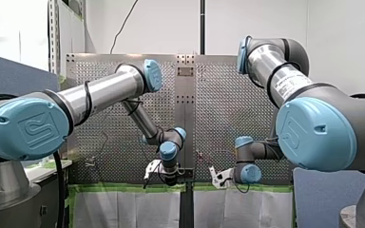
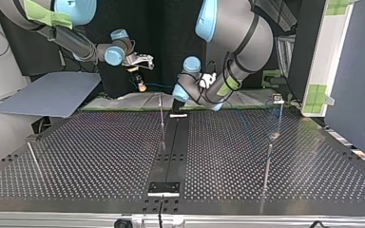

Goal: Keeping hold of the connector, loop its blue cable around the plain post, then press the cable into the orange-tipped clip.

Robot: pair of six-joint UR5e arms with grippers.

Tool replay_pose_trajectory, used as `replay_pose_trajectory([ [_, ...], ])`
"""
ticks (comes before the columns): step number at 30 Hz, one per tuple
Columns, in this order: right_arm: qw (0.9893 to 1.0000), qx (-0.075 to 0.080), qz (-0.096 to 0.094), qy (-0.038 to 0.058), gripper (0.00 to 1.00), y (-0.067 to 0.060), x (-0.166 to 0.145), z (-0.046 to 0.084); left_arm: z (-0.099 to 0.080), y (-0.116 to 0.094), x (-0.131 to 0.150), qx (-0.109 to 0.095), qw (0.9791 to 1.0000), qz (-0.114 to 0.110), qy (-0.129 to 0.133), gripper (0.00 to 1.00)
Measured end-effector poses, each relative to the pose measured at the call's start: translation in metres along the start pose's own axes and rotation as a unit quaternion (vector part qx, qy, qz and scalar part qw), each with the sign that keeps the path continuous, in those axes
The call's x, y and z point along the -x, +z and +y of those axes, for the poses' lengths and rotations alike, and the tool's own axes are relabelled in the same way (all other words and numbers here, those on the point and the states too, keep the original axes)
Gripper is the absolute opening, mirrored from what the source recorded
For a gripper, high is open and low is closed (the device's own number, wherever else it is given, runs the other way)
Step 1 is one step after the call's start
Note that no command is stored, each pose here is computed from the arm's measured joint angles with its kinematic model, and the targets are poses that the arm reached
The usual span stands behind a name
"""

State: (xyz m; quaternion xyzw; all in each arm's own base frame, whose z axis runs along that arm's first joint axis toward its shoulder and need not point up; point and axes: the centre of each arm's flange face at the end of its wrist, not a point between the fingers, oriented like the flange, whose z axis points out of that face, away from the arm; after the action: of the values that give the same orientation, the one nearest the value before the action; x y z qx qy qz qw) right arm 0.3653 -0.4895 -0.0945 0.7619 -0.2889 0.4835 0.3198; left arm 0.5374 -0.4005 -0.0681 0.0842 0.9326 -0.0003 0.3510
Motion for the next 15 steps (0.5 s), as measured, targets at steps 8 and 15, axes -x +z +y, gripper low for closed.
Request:
replay_pose_trajectory([
  [8,1.0000,0.006,0.001,0.0040,0.00,0.001,0.000,0.007,-0.002,-0.029,0.014,0.012,0.9988,-0.044,-0.015,0.00],
  [15,0.9999,0.010,0.002,0.0045,0.00,0.003,-0.001,0.011,-0.024,-0.062,0.015,0.009,0.9967,-0.080,-0.014,0.00],
])
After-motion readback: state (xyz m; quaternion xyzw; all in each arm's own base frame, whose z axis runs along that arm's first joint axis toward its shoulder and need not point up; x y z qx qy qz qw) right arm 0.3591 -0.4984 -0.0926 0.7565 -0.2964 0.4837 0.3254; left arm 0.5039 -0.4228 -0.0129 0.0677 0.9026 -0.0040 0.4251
